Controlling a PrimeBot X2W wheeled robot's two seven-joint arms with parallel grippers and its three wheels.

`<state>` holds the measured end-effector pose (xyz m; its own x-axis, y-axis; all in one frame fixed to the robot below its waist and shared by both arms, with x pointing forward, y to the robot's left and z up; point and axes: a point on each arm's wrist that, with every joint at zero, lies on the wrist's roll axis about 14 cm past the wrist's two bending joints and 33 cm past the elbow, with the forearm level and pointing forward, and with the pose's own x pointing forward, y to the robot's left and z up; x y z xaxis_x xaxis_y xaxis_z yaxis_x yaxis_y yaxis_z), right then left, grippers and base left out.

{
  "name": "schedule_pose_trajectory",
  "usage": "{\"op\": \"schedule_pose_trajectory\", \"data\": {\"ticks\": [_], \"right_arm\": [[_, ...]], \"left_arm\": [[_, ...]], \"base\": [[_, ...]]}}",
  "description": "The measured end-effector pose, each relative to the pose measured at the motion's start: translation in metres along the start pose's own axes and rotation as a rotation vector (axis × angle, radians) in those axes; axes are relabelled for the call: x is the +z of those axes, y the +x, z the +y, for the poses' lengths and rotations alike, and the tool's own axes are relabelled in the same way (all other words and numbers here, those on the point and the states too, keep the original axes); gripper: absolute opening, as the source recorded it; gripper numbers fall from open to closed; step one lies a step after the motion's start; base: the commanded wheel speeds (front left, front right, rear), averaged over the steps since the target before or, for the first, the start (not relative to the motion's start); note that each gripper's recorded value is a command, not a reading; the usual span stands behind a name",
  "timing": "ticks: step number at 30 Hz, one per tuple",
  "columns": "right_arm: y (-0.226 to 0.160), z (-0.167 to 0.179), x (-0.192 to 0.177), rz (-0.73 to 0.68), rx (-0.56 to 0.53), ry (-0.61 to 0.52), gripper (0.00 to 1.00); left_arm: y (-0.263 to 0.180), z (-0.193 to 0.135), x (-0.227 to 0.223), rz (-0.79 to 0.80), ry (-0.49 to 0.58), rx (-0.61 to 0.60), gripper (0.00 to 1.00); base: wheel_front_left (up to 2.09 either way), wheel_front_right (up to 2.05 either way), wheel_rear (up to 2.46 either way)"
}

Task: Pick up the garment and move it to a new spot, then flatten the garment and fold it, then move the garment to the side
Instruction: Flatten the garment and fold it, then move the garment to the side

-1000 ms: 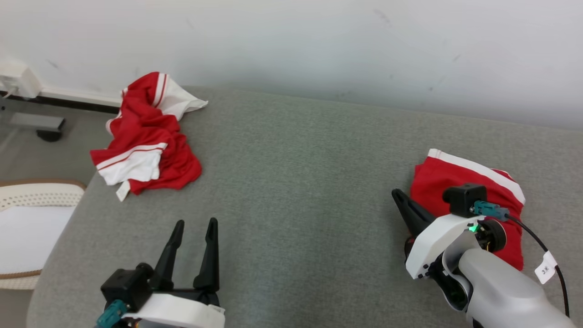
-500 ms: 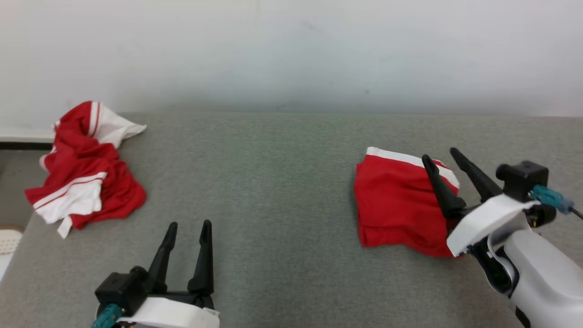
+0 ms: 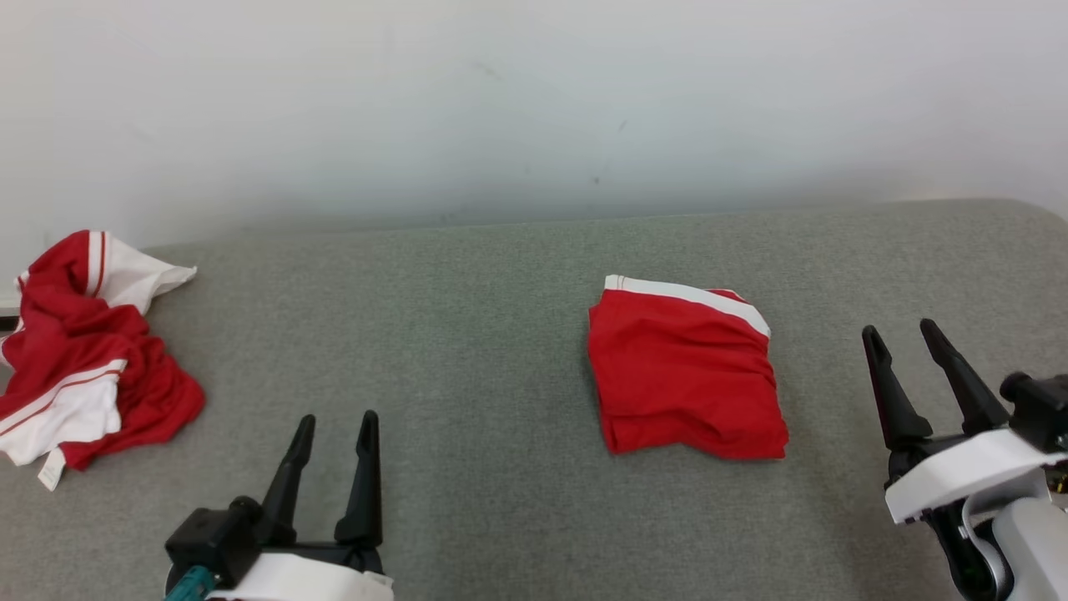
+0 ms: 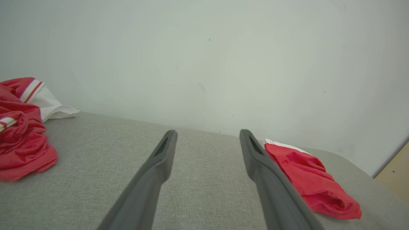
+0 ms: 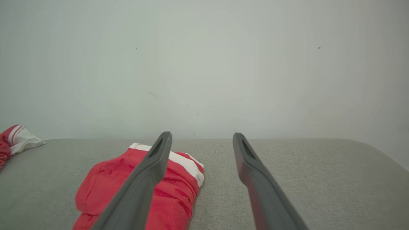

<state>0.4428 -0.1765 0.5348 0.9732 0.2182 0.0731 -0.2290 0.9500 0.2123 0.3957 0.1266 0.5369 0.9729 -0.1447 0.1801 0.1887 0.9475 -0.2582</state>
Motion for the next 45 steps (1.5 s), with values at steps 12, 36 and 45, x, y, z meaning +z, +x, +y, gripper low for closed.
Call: {"op": "schedule_pose_trajectory", "data": {"ticks": [12,36,45], "right_arm": [[-0.022,-0.015,-0.017,-0.009,-0.1,0.053,1.0],[0.057,0.019,-0.152,0.679,-0.096,0.303,1.0],[0.06,0.029,-0.166,0.808,-0.085,0.339,0.0]], "left_arm": [[0.006,-0.008,-0.008,0.02,-0.003,-0.03,1.0],[0.009,0.044,-0.025,0.07,0.049,0.088,1.0],[0.009,0.047,-0.028,0.081,0.052,0.095,1.0]], "base": [[0.0,0.0,0.0],[0.0,0.0,0.0],[0.0,0.0,0.0]]}}
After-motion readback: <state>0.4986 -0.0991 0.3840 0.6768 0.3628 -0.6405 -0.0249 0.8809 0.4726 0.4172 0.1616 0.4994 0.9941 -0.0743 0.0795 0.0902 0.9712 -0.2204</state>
